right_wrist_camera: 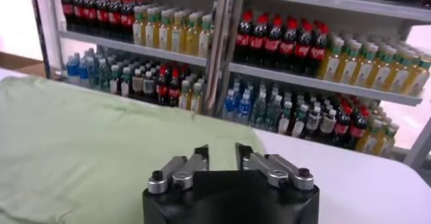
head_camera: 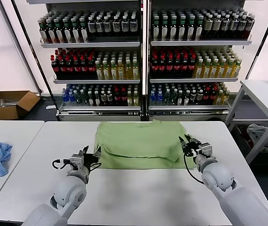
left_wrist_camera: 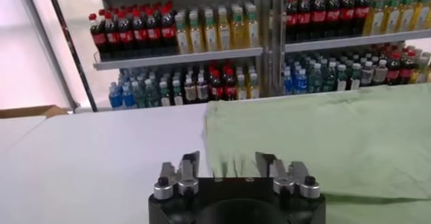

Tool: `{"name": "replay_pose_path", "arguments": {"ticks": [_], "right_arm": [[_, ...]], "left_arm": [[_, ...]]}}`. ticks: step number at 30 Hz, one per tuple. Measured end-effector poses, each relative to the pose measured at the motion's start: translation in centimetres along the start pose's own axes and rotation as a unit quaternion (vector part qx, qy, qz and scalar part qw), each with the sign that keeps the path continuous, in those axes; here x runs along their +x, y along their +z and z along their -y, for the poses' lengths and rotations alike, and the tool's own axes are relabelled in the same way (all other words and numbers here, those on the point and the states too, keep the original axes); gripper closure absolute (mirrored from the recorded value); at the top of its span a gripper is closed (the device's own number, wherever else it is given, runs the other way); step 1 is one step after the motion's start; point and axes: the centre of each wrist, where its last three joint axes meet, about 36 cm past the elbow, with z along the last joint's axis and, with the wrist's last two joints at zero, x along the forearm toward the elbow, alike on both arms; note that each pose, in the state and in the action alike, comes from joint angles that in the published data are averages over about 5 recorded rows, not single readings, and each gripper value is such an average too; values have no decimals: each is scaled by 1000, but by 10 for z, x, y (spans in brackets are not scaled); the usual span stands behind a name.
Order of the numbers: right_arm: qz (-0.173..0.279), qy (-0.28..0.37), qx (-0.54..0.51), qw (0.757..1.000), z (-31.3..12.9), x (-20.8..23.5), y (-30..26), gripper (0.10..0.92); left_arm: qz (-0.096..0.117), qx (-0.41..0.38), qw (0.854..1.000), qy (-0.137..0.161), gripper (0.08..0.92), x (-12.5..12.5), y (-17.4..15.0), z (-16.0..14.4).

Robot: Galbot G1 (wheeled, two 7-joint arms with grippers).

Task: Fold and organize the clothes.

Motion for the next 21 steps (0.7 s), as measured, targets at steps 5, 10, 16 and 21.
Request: {"name": "replay_pose_path", "arguments": {"ticks": [5,10,16,21], "right_arm": [[6,-3,-11,1000,-5,30,3,305],[11,-6,-31,999,-13,63,19,212],[-8,-6,-62,998,-13,92,43,200],[-32,-4,-82,996,-4,108,56,200]], "left_arm": [[9,1,1000,16,191,17,0,-2],[12,3,999,34,177,34,6,-5],[-2,11,998,57,177,44,19,-9],[-14,19,997,76,177,47,27,-9]]}}
